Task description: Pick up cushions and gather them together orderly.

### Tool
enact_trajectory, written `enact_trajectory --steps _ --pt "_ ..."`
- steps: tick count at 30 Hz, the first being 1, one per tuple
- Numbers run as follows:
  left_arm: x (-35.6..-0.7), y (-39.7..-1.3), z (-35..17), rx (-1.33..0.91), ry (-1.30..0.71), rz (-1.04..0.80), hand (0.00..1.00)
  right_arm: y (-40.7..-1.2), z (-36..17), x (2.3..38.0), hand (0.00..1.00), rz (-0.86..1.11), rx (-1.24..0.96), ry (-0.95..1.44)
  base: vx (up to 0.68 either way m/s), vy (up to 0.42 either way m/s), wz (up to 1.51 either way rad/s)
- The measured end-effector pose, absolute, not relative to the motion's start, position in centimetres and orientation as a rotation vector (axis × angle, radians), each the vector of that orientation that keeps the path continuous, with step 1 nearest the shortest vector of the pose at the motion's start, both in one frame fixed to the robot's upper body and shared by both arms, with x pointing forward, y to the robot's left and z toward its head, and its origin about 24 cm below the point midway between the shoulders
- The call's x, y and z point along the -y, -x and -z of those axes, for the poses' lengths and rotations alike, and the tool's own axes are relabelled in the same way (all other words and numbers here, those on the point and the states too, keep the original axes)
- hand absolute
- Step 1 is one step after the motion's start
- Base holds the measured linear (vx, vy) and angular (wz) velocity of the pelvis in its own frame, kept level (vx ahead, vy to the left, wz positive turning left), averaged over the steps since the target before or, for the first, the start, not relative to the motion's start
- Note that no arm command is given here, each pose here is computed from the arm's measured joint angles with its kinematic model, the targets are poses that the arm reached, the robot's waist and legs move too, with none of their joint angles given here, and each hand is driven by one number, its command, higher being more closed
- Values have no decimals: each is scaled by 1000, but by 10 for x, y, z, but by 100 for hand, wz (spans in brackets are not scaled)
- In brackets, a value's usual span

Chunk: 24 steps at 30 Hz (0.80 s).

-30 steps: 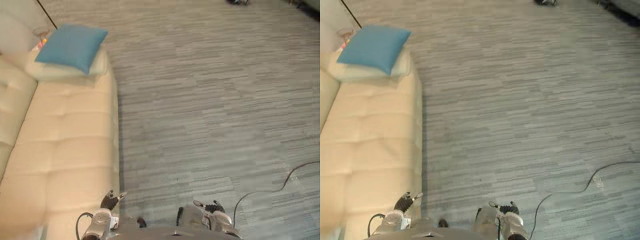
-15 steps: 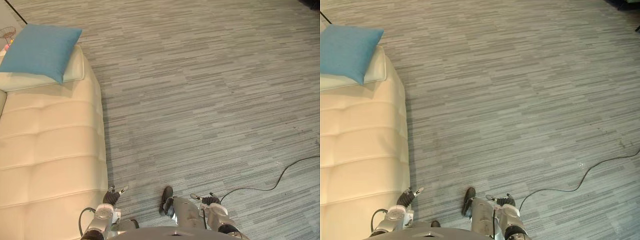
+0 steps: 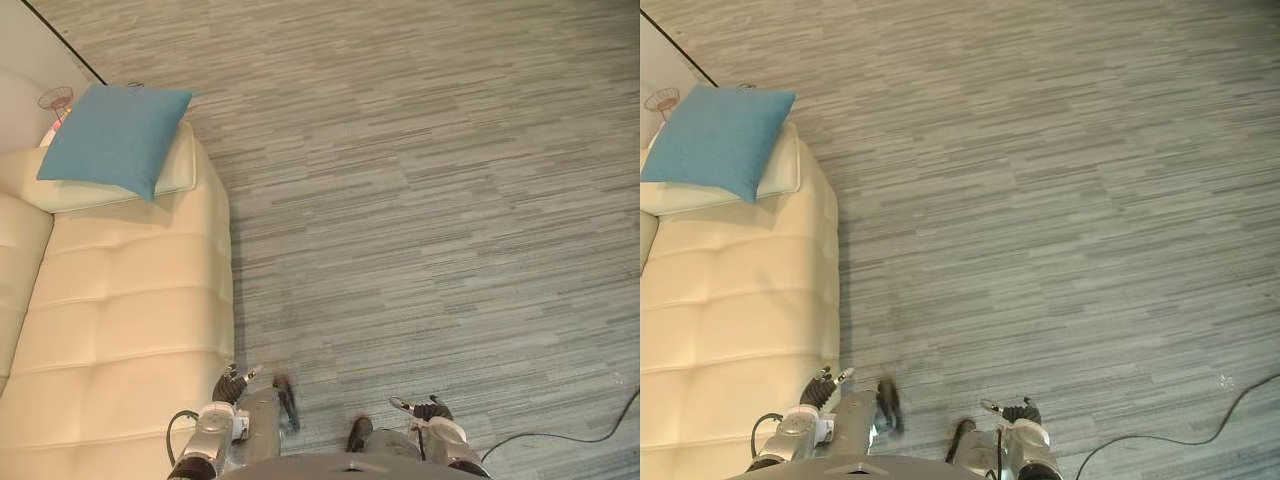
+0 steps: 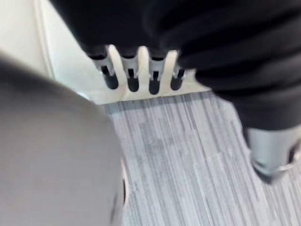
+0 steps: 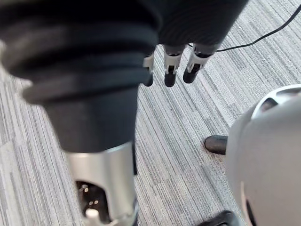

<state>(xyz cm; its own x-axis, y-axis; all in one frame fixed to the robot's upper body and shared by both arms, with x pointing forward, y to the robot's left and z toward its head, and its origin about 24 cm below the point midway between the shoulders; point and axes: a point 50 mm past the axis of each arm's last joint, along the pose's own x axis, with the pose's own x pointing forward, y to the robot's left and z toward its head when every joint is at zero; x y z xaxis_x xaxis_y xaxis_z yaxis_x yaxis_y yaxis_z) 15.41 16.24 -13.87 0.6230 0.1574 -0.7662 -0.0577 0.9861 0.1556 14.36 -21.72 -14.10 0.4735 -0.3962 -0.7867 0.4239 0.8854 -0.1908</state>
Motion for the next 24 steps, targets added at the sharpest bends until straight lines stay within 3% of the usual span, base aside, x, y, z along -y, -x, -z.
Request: enact_trajectory --steps 7,15,24 --pt "-176 -164 132 -833 -96 -178 0 -150 141 198 0 466 -940 -54 429 255 -20" --pt "-178 -148 142 -927 -142 -146 0 -140 145 204 0 457 -968 -12 510 235 8" --pt "-170 -142 146 -948 -125 -134 0 -148 139 207 0 444 -911 -15 387 -74 56"
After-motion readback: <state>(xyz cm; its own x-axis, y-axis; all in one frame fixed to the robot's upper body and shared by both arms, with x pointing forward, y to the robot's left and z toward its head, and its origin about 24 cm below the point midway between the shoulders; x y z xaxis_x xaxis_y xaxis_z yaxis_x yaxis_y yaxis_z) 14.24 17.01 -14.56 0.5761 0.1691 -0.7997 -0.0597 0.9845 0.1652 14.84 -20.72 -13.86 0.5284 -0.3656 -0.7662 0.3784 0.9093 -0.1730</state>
